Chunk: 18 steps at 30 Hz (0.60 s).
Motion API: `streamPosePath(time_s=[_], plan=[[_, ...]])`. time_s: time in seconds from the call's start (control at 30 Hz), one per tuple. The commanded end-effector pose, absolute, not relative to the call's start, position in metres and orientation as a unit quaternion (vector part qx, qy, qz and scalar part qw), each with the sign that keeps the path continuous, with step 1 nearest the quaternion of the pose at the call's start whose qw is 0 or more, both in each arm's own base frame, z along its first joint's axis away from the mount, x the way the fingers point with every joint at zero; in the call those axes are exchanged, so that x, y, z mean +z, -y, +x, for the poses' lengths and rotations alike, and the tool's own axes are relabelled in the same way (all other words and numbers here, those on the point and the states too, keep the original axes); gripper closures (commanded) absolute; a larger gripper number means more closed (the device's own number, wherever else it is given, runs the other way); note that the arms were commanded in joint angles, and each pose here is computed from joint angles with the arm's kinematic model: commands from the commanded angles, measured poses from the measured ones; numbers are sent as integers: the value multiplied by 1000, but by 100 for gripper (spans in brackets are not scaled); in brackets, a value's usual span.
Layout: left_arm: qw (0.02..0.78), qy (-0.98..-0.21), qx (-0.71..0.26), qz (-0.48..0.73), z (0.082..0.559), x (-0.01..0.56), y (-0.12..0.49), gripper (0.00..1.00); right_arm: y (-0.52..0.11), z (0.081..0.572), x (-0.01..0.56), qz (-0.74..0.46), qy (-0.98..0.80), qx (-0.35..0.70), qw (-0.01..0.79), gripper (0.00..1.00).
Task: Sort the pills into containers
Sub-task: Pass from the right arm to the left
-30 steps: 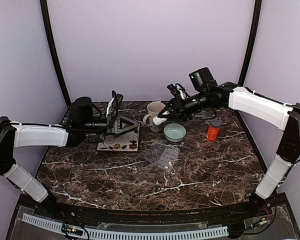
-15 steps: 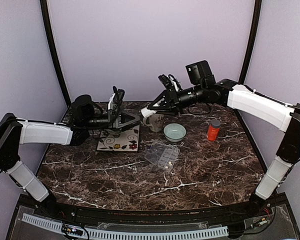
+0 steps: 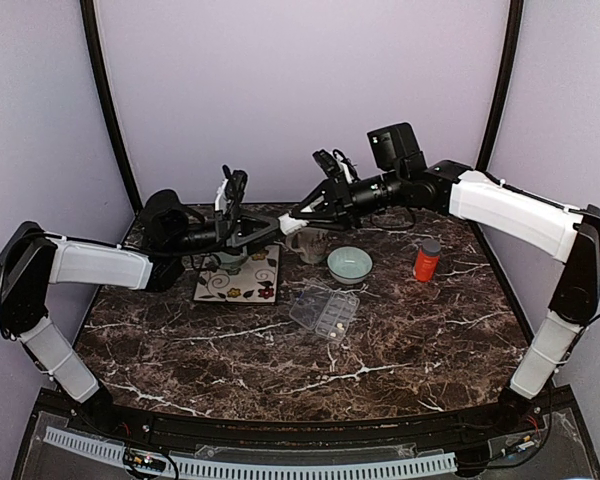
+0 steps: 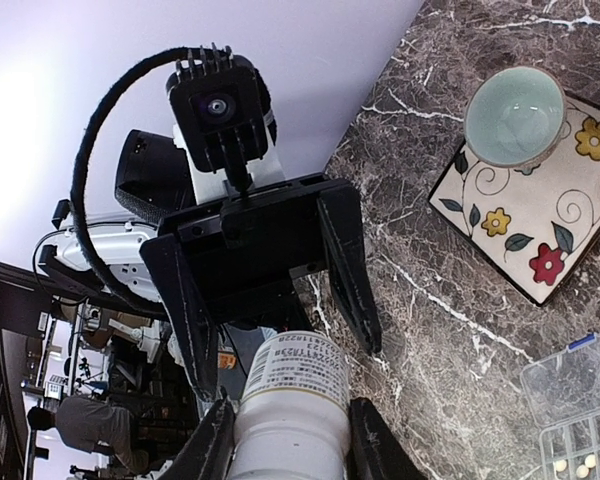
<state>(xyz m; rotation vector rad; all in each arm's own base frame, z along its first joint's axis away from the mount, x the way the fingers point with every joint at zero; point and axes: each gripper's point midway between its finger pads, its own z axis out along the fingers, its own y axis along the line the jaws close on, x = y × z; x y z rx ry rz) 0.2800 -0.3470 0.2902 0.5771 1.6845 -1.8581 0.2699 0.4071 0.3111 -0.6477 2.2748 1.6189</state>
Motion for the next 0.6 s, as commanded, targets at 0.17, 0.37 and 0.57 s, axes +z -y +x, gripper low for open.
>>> streamPosePath(time_s=[0.17, 0.37, 0.57], plan=[[307, -595, -711, 213, 278, 312, 340, 32, -419, 265, 319, -236, -764, 583, 144, 99], [310, -595, -711, 210, 279, 313, 340, 35, -421, 263, 320, -235, -760, 589, 143, 99], [308, -595, -712, 209, 278, 312, 340, 36, -424, 263, 322, -234, -758, 592, 143, 99]])
